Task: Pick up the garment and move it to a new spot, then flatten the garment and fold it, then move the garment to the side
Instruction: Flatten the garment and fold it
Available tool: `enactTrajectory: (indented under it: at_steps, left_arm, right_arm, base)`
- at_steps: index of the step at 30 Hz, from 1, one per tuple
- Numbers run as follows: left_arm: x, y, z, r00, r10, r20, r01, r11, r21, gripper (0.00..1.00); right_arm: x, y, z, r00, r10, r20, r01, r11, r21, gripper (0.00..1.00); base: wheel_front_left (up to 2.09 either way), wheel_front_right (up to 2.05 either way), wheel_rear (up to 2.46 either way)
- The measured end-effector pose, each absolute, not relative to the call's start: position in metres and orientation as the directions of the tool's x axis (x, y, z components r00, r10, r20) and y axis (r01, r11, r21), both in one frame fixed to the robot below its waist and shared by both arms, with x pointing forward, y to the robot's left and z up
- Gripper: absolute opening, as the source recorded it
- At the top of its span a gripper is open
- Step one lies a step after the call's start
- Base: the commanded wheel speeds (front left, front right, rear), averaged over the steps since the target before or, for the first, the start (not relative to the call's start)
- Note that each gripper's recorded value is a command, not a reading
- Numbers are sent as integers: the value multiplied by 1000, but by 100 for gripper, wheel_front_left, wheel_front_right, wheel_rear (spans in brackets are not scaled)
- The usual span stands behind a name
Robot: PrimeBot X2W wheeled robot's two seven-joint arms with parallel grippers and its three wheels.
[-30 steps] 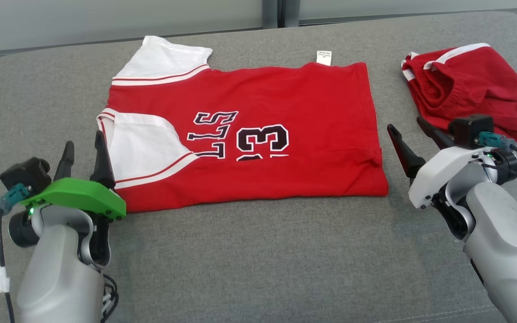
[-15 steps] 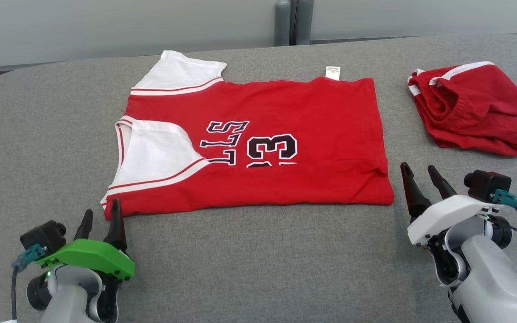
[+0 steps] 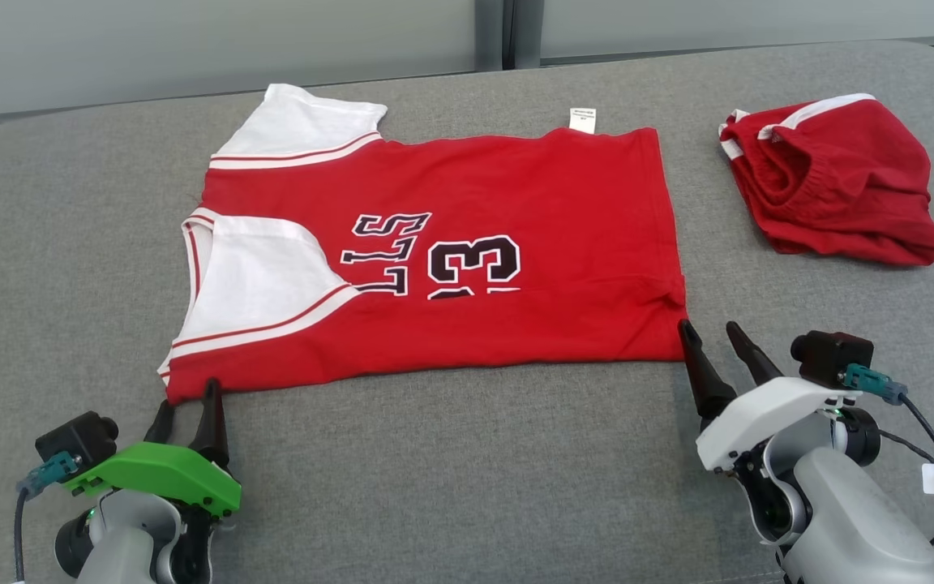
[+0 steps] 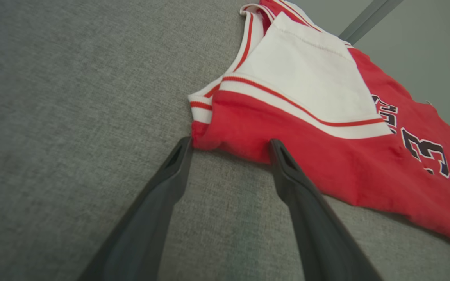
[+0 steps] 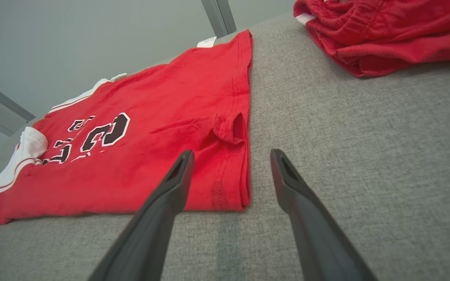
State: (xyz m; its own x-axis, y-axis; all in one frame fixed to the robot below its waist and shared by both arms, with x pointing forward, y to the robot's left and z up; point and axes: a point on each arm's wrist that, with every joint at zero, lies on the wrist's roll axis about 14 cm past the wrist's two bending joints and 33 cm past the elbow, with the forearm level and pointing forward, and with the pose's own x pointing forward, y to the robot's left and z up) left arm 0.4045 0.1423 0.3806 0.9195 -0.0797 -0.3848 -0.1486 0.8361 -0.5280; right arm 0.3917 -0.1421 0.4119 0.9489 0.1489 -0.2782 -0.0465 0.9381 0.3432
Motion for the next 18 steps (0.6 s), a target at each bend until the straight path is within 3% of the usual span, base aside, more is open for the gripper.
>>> enactTrajectory:
  at_steps: [2, 6, 10, 13, 18]
  left_arm:
    - [406, 140, 379, 918, -86, -388, -147, 835, -531, 96]
    - [411, 137, 379, 917, -93, -387, -144, 829, -540, 48]
    - [418, 138, 384, 925, -83, -370, -147, 821, -552, 29]
    - [421, 139, 385, 928, -80, -363, -146, 819, -554, 0]
    - [426, 140, 389, 936, -70, -344, -143, 819, -556, 0]
  right_arm:
    - [388, -143, 407, 945, 146, -292, -39, 938, 344, 100]
    - [384, -145, 400, 939, 139, -313, -24, 938, 345, 100]
    - [379, -142, 394, 932, 148, -330, -24, 936, 350, 100]
    - [379, -138, 391, 928, 155, -339, -26, 934, 357, 100]
    - [375, -130, 380, 907, 176, -382, -24, 928, 372, 100]
  base:
    - [0, 0, 0]
    - [0, 0, 0]
    - [0, 0, 0]
    - [0, 0, 0]
    - [0, 0, 0]
